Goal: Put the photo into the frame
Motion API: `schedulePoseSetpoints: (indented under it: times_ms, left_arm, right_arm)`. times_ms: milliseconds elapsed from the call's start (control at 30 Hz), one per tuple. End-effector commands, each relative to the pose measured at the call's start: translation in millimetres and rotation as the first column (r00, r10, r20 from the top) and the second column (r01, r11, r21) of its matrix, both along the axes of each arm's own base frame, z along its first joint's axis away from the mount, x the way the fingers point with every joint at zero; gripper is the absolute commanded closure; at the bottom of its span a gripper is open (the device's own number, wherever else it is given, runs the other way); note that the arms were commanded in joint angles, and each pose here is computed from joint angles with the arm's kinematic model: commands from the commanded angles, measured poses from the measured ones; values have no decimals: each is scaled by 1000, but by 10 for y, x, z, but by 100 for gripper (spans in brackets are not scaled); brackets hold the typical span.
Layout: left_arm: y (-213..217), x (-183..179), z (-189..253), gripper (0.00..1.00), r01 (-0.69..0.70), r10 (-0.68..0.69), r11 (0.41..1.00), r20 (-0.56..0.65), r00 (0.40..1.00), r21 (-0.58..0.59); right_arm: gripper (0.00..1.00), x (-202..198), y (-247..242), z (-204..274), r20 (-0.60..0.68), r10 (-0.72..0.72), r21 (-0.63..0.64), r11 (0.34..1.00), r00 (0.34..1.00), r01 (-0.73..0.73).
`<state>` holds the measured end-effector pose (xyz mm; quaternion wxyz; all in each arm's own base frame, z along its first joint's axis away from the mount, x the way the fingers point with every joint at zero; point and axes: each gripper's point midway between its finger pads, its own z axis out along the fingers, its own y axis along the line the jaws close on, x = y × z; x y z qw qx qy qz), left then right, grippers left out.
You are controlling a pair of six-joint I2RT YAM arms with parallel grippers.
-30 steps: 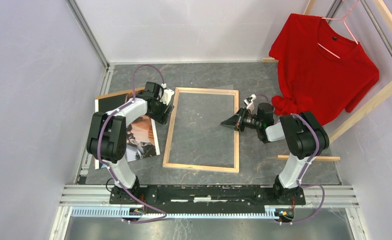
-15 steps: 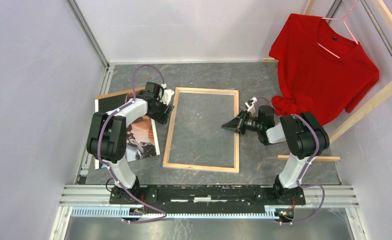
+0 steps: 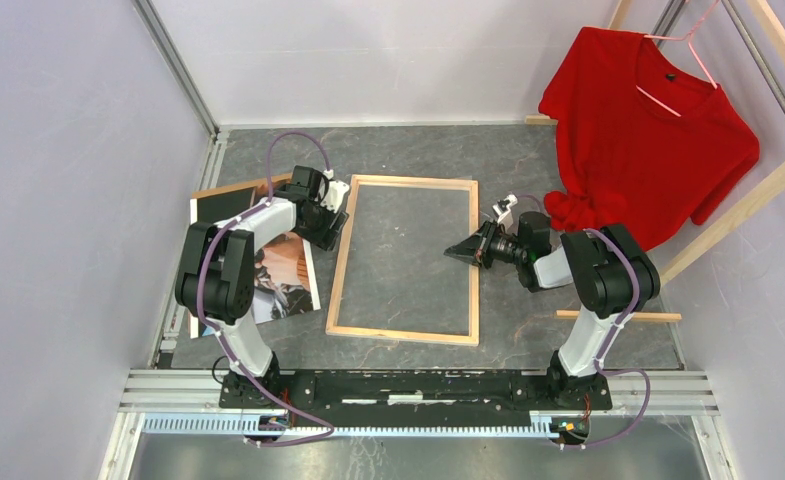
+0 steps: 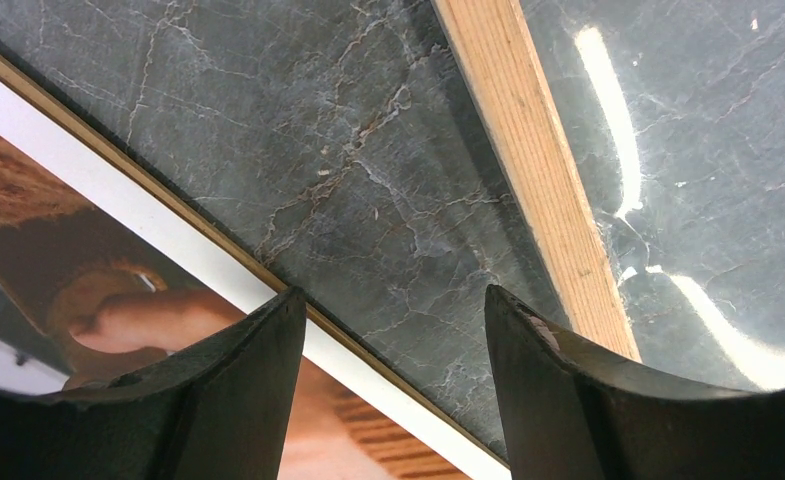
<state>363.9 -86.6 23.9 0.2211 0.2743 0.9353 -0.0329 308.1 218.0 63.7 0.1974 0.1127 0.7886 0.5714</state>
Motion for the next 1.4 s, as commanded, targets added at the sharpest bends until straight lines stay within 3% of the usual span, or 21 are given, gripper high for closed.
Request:
schedulePoseSetpoints:
  times_ms: [0, 933, 1200, 1267, 1367]
  left_arm:
    - [-73, 30, -19, 28, -15, 15, 999, 6, 1000, -31]
    - [-167, -38, -126, 28, 19, -19, 1000, -17, 1000, -23]
    - [-153, -34, -112, 28, 22, -22, 1000, -10, 1000, -13]
    - [-144, -40, -111, 28, 24, -24, 1000, -9, 1000, -8]
    - [-140, -52, -118, 28, 25, -25, 1000, -11, 1000, -7]
  right_arm:
    - [100, 110, -5, 173, 90, -17, 16, 1000, 996, 15]
    - [100, 134, 134, 203, 103, -11, 74, 997, 995, 4]
    - [100, 167, 153, 176, 125, 10, 20, 1000, 992, -13]
    - [95, 192, 133, 126, 130, 18, -34, 999, 991, -14]
    - [68, 225, 87, 47, 129, 39, -131, 991, 991, -22]
